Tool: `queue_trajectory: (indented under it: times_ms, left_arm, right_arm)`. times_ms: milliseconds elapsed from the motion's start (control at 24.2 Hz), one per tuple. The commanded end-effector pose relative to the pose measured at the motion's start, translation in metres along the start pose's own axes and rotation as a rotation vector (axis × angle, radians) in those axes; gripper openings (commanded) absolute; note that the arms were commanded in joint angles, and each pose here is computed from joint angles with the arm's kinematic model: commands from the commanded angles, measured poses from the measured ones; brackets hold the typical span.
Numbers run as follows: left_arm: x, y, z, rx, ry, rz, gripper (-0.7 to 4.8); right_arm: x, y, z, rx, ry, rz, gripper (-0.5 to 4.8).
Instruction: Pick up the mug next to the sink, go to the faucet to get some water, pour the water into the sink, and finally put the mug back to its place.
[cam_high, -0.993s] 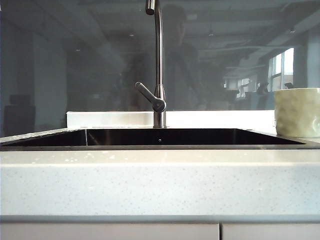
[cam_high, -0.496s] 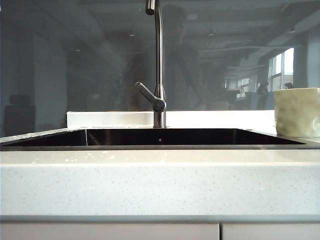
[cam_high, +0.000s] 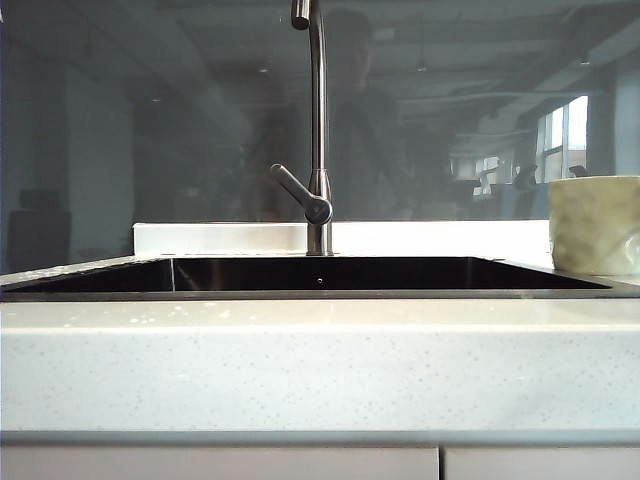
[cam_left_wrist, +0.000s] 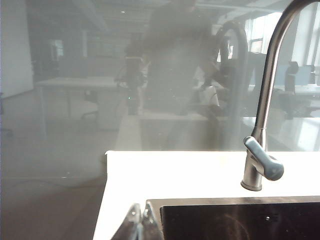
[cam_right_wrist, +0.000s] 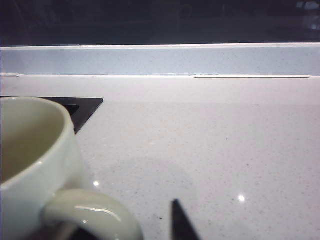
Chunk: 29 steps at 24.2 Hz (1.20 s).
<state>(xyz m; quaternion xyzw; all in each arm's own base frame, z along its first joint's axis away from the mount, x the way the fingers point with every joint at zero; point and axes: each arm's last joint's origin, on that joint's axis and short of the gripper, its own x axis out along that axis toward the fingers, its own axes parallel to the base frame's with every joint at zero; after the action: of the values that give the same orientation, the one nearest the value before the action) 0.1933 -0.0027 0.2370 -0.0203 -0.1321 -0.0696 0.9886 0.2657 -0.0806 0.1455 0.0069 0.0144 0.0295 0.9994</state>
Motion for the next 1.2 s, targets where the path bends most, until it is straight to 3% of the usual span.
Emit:
queue_trajectory:
  times_ms: [41, 165, 290, 414, 455, 703, 827, 869, 1034, 1200]
  left_arm:
    - [0.0, 0.0, 0.003, 0.003, -0.022, -0.005, -0.05]
    - [0.0, 0.0, 0.003, 0.003, -0.022, -0.006, -0.05]
    - [0.0, 0.0, 0.003, 0.003, -0.022, -0.006, -0.05]
    - [0.0, 0.0, 0.003, 0.003, -0.022, -0.006, -0.05]
    - [0.0, 0.0, 0.003, 0.003, -0.022, -0.006, -0.05]
    - [0.009, 0.0, -0.001, -0.001, 0.009, -0.022, -0.05]
    - [0.027, 0.001, -0.004, -0.007, 0.046, -0.084, -0.05]
    - [0.042, 0.003, -0.01, -0.013, 0.077, -0.098, -0.05]
    - [0.094, 0.009, -0.037, -0.037, 0.159, -0.196, -0.05]
    - [0.152, 0.014, -0.072, -0.065, 0.15, -0.368, -0.05]
  right_arm:
    - [0.001, 0.001, 0.003, -0.008, -0.021, -0.003, 1.06]
    - [0.001, 0.002, 0.003, -0.008, -0.021, 0.001, 0.95]
    - [0.001, 0.003, 0.003, -0.008, -0.021, 0.002, 0.39]
    - [0.001, 0.003, 0.003, -0.009, -0.022, 0.002, 0.34]
    - [0.001, 0.003, 0.004, -0.011, -0.03, 0.002, 0.0]
    - [0.001, 0.002, 0.018, 0.042, -0.157, -0.006, -0.03]
    - [0.005, 0.005, 0.024, 0.151, -0.18, 0.011, -0.03]
    - [0.009, 0.012, 0.028, 0.206, -0.192, 0.047, -0.03]
    - [0.029, 0.046, 0.049, 0.233, -0.225, 0.188, -0.03]
    - [0.062, 0.089, 0.085, 0.281, -0.167, 0.333, -0.03]
